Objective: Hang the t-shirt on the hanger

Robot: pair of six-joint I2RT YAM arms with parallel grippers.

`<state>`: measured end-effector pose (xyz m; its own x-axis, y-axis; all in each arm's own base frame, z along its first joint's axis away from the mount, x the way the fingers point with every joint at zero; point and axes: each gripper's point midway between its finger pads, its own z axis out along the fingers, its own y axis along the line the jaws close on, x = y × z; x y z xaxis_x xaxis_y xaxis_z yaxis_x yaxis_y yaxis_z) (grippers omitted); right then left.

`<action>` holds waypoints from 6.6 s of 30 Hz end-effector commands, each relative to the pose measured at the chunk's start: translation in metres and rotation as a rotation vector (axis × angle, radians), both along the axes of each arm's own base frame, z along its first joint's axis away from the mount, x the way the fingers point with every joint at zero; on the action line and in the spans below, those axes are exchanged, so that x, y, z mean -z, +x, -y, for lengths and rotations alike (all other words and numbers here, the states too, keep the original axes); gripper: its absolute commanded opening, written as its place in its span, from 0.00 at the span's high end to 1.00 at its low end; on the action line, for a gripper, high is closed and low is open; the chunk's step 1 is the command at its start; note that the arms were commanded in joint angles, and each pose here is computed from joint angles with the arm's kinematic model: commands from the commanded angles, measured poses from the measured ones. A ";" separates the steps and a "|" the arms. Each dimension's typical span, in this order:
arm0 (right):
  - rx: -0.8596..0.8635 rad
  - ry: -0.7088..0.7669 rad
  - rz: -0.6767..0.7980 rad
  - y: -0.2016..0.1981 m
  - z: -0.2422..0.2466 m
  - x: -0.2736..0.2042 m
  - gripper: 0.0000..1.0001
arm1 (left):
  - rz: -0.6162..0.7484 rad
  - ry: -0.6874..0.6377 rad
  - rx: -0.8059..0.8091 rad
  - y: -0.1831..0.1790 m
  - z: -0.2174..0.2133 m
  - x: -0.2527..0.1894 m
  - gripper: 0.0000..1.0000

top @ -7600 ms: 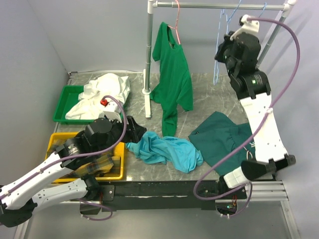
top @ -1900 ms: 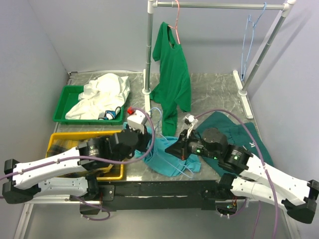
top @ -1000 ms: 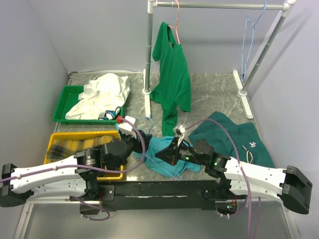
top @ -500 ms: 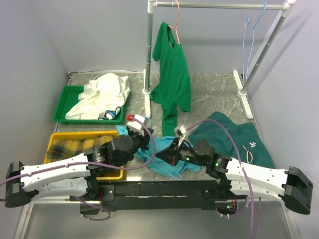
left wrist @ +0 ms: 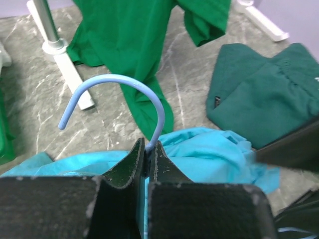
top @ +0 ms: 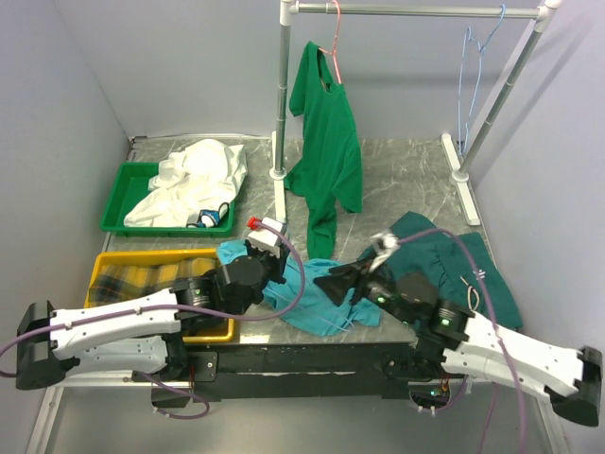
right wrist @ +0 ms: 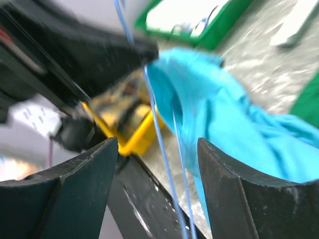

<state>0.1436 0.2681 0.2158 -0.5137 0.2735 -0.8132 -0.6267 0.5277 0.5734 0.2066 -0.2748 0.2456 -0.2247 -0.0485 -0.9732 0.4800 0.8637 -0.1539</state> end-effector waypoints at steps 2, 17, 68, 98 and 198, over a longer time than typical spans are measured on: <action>0.228 0.089 -0.038 0.011 0.055 -0.033 0.28 | 0.025 -0.075 -0.122 0.021 -0.003 -0.031 0.99; 0.161 -0.076 -0.185 -0.049 -0.028 0.027 0.36 | -0.062 -0.087 -0.169 0.059 -0.011 -0.013 0.99; 0.589 -0.489 -0.322 0.002 -0.046 0.140 1.00 | -0.080 -0.155 -0.166 0.057 -0.020 -0.018 0.99; 0.602 -0.236 -0.343 0.001 0.064 0.071 1.00 | -0.013 -0.236 -0.277 0.067 -0.053 -0.030 0.99; -0.013 -0.426 0.148 0.011 0.042 -0.095 0.18 | 0.177 -0.185 0.022 0.020 -0.007 -0.176 0.99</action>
<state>0.1601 0.2188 0.3377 -0.3901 0.0393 -0.9199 -0.6284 0.7189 0.2972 0.2333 -0.2634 0.3625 -0.1164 -0.1023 -0.9879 0.4785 0.8658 -0.1460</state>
